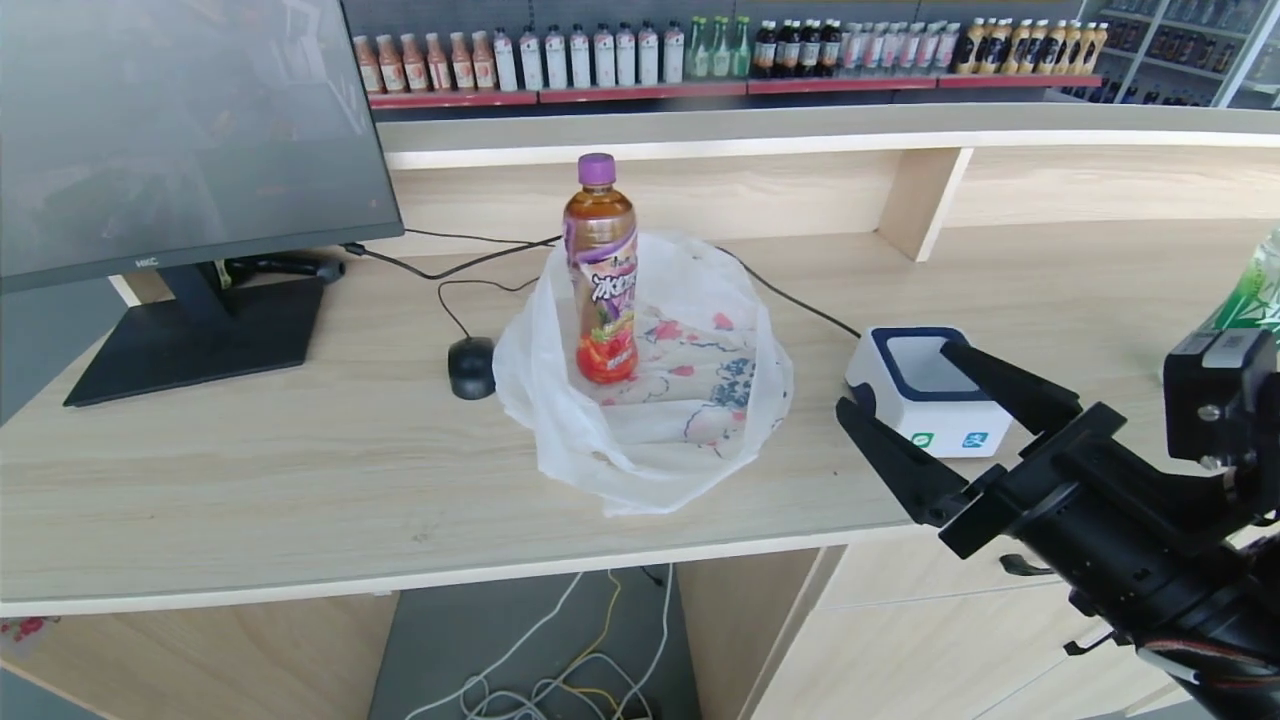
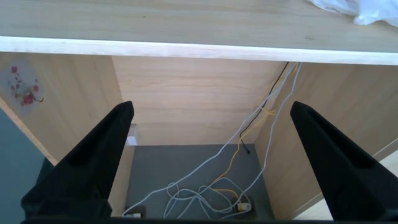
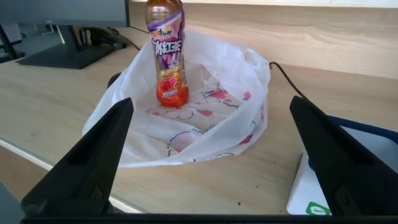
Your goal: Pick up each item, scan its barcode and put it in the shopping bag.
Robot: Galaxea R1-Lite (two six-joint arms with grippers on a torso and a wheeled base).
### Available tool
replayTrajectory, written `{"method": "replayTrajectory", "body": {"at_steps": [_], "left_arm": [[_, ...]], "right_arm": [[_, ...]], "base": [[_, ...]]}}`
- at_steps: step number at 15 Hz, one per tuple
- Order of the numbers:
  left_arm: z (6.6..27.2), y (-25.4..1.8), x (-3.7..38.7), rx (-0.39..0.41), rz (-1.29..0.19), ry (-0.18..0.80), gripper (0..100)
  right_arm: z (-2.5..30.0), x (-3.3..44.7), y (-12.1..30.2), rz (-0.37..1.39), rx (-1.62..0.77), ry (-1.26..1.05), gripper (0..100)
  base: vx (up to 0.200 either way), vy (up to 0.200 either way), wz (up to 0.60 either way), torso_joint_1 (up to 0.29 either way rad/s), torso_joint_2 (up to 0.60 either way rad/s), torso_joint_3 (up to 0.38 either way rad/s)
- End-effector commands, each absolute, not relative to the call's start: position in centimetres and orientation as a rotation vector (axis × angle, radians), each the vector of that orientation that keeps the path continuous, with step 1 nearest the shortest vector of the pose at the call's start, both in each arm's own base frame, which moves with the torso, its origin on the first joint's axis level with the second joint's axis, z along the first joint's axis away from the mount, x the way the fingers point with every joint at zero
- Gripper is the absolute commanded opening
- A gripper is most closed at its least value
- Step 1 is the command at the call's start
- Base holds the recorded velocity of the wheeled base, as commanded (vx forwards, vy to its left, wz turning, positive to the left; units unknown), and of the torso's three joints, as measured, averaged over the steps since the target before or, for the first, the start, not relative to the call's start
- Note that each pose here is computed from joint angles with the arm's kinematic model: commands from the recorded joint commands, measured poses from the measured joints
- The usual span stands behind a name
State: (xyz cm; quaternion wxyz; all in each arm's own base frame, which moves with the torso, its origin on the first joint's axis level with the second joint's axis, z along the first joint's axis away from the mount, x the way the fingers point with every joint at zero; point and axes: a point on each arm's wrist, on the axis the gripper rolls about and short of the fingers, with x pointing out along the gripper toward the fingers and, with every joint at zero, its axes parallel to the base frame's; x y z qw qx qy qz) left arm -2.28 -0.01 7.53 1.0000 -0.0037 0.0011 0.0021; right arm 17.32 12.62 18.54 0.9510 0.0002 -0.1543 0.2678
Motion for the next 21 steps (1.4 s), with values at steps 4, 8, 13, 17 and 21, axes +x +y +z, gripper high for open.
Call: {"method": "replayTrajectory", "body": {"at_steps": [4,8,13,17,21], "left_arm": [[7.52,-0.01,-2.27,-0.008,0.005,0.005,100],[7.54,-0.01,-2.27,-0.008,0.005,0.003,100],[7.58,-0.01,-2.28,-0.008,0.005,0.002,100],[7.52,-0.01,-2.27,-0.008,0.005,0.005,100],[7.52,-0.01,-2.27,-0.009,0.005,0.005,100]], "right_arm": [[18.36,17.04,12.43,0.545,0.003,-0.305,100],[17.99,16.9,12.37,0.55,-0.002,-0.289,100],[18.12,16.87,12.31,0.548,-0.001,-0.295,100],[18.02,16.73,12.24,0.549,-0.002,-0.291,100],[17.92,16.76,12.27,0.55,-0.004,-0.286,100]], "base": [[0.0,-0.2,0.0,0.001,0.0,0.004],[0.0,-0.2,0.0,0.002,0.0,0.001],[0.0,-0.2,0.0,0.0,0.0,0.0],[0.0,-0.2,0.0,0.004,0.0,0.005],[0.0,-0.2,0.0,0.002,0.0,0.002]]}}
